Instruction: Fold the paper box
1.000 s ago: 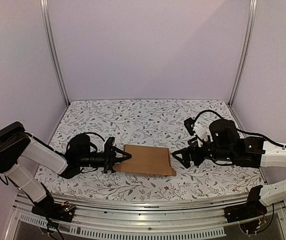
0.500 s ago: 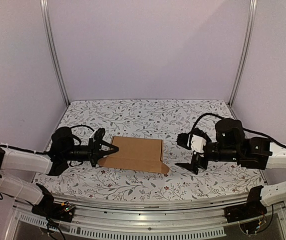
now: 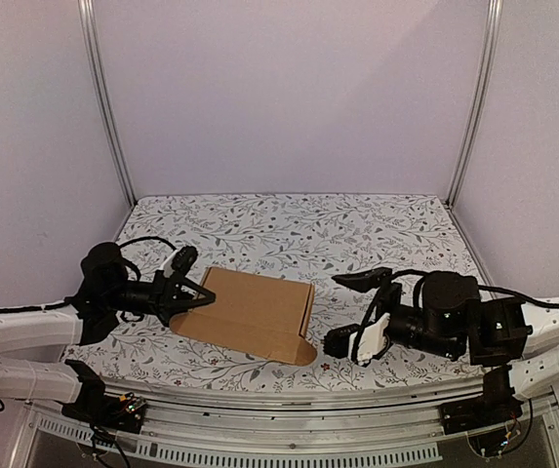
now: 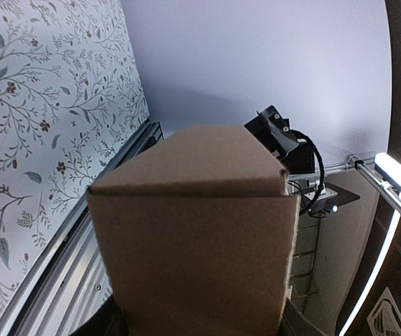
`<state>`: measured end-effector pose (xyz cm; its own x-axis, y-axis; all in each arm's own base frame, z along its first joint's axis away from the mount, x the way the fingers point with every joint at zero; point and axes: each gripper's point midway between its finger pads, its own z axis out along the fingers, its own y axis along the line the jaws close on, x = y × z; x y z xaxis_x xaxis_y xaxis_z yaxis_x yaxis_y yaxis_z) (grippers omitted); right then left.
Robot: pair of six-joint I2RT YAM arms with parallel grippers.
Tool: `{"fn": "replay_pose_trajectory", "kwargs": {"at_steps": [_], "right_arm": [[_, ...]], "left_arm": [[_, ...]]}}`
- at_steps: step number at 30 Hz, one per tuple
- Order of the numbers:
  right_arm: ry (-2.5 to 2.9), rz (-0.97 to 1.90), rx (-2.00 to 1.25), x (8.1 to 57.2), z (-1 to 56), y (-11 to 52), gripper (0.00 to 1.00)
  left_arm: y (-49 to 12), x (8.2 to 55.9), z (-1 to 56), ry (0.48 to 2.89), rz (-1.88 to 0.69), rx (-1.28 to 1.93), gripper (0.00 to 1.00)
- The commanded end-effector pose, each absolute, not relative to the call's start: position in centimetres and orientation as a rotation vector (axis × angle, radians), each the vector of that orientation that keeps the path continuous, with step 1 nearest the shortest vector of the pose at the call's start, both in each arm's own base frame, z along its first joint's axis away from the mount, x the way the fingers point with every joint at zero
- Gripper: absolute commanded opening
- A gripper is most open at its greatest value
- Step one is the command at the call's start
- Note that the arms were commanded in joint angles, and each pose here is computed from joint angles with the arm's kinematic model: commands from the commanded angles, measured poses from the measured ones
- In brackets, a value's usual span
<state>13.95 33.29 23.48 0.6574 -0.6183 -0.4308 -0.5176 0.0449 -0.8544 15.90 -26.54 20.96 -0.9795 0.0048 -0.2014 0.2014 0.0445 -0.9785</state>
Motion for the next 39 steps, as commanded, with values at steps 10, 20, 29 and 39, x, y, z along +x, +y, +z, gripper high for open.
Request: {"fn": "replay_pose_trajectory", "kwargs": {"at_steps": [10, 20, 29, 39], "right_arm": [[0.52, -0.471, -1.608, 10.4, 25.9, 35.9, 0.99], [0.35, -0.596, -1.662, 8.2, 24.7, 37.8, 0.99], [0.265, -0.671, -1.648, 7.9, 25.2, 39.2, 0.99], [0.212, -0.687, -1.595, 7.2, 26.5, 40.9, 0.9]], "left_arm": [[-25.9, 14.2, 23.2, 2.083, -2.115, 0.364, 0.47], [-25.7, 13.2, 23.6, 2.047, -2.138, 0.442, 0.45], [-25.6, 12.6, 23.8, 2.032, -2.145, 0.487, 0.44], [-25.5, 12.0, 23.7, 2.032, -2.139, 0.523, 0.44]]}}
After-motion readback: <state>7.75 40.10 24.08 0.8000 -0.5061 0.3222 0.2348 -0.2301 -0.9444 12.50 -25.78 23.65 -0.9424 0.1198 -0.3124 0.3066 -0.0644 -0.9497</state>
